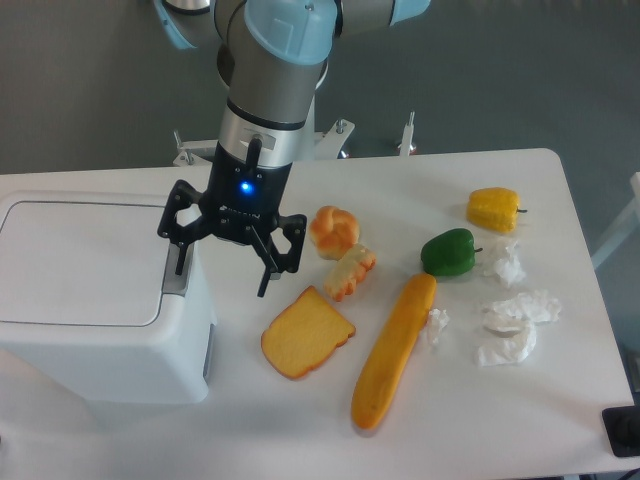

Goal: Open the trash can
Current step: 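Lower the gripper finger onto the lid edge beside the grey tab, then press down on the lid edge with the gripper and hold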

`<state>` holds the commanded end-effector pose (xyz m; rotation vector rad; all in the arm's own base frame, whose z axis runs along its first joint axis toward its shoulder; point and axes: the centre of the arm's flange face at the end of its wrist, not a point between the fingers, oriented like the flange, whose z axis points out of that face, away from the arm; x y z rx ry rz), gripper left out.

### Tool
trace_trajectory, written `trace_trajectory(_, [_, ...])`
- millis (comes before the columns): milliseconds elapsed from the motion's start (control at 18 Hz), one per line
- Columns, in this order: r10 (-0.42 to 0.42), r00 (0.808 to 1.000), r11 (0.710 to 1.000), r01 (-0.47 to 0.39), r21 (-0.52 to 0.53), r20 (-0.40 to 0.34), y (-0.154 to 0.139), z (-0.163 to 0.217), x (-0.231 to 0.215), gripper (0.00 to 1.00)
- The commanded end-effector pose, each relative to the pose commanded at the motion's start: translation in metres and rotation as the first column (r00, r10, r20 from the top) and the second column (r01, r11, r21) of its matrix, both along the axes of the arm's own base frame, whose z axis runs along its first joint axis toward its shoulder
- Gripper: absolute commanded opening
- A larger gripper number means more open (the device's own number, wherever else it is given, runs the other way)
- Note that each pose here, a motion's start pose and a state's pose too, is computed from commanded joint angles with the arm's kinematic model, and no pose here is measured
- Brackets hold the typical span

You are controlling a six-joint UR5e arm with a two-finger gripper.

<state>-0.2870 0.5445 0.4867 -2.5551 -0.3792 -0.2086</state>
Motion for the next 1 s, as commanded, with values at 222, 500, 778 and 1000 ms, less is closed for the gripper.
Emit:
trace_trajectory(222, [-0.006,1.000,1.000,0.006,-0.002,0.002,0.0015,-0.0016,0.0035,1.00])
trace_trajectory(500, [-0.009,1.000,1.000,0.009,-0.003,0.002,0.0023,-0.0025,0.0040,1.00])
trace_trajectory(778, [-0.012,1.000,1.000,0.012,-0.006,0.004,0.0034,-0.0052,0.0030,1.00])
trace_trajectory(1000, [-0.012,1.000,1.000,0.012,-0.006,0.004,0.0034,-0.0052,0.0030,1.00])
